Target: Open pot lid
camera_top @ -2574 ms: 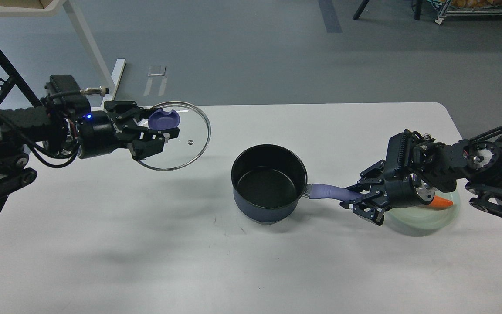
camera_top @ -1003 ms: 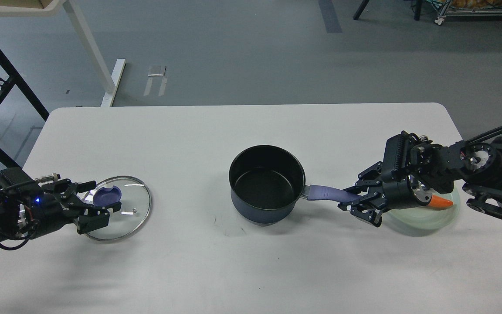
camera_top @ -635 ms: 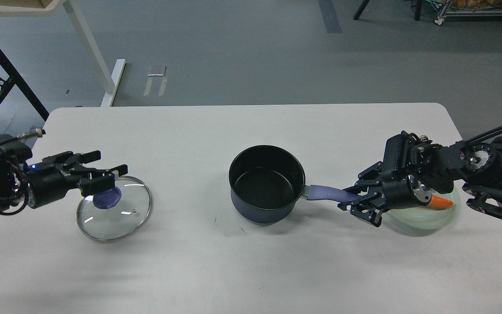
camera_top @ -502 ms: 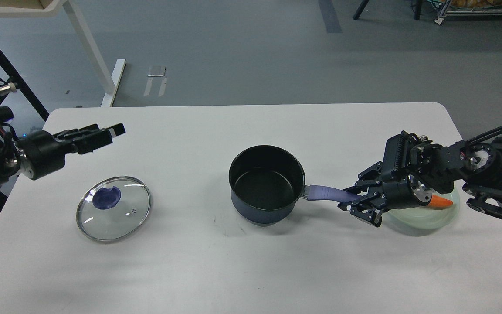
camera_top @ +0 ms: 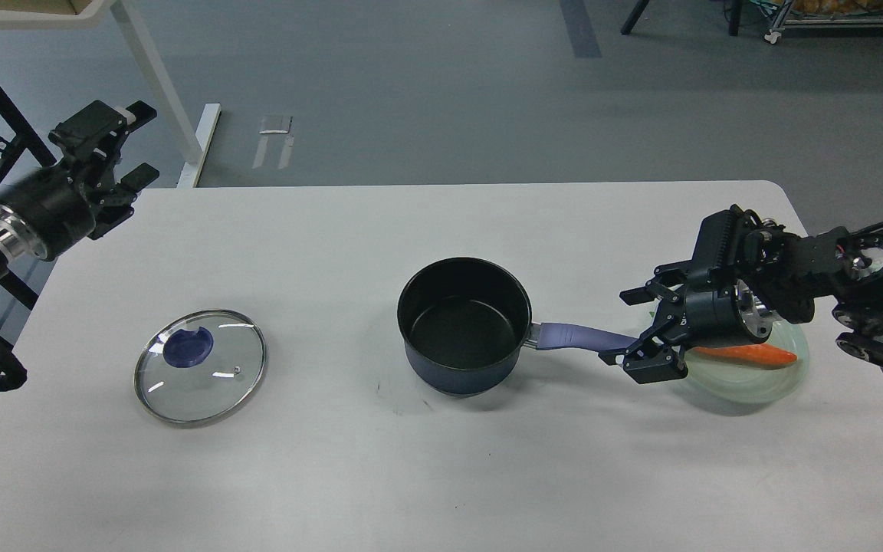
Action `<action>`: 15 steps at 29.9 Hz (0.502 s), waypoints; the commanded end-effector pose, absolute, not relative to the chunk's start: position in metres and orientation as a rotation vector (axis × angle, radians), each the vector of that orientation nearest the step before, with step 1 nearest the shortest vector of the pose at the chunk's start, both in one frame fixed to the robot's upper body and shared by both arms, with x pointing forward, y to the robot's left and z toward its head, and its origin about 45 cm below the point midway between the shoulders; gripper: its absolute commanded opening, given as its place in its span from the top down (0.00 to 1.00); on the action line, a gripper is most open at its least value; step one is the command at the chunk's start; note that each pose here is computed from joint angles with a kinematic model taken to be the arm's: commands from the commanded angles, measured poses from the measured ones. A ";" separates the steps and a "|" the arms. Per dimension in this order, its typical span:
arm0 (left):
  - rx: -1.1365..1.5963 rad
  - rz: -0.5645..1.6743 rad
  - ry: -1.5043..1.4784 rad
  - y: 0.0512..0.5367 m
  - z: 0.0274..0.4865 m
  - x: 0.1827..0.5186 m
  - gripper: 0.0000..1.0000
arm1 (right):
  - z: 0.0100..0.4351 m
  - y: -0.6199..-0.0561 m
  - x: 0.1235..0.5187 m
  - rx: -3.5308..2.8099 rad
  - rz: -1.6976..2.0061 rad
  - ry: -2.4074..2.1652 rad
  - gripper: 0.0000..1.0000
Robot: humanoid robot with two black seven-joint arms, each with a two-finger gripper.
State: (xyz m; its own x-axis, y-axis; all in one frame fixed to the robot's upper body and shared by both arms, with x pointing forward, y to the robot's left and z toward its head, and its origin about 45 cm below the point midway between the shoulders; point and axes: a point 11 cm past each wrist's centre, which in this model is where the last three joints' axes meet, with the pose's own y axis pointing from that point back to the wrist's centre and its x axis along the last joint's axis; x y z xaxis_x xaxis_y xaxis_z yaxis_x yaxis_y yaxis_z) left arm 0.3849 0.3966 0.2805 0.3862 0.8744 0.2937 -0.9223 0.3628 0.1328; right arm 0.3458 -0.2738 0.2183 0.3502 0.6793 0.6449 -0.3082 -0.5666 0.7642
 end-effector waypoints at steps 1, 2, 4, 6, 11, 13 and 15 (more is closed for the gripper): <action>0.231 1.214 -0.129 0.402 0.285 0.388 0.01 | 0.248 -0.272 0.349 1.801 1.355 0.197 0.03; 0.215 1.228 -0.117 0.403 0.286 0.389 0.01 | 0.254 -0.273 0.349 1.834 1.338 0.152 0.03; 0.172 1.251 -0.088 0.403 0.289 0.392 0.01 | 0.268 -0.271 0.351 1.916 1.312 0.043 0.02; 0.121 1.274 -0.046 0.401 0.290 0.395 0.01 | 0.283 -0.265 0.356 2.016 1.277 -0.094 0.02; 0.040 1.333 0.030 0.404 0.287 0.403 0.01 | 0.321 -0.265 0.377 2.317 1.067 -0.567 0.02; 0.012 1.350 0.021 0.405 0.291 0.410 0.01 | 0.331 -0.268 0.386 2.431 0.925 -0.775 0.02; -0.014 1.368 0.015 0.403 0.292 0.418 0.01 | 0.333 -0.271 0.393 2.516 0.777 -0.956 0.02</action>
State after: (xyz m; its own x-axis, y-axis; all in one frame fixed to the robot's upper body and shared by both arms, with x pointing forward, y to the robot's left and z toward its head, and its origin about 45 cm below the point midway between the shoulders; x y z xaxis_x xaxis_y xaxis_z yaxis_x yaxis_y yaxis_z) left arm 0.4082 0.4044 0.2906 0.2246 0.9745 -0.0023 -0.9741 0.2245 0.0269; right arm 0.3828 -0.2667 0.3269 0.6183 -0.2812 0.7340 -0.6075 -0.7635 0.2192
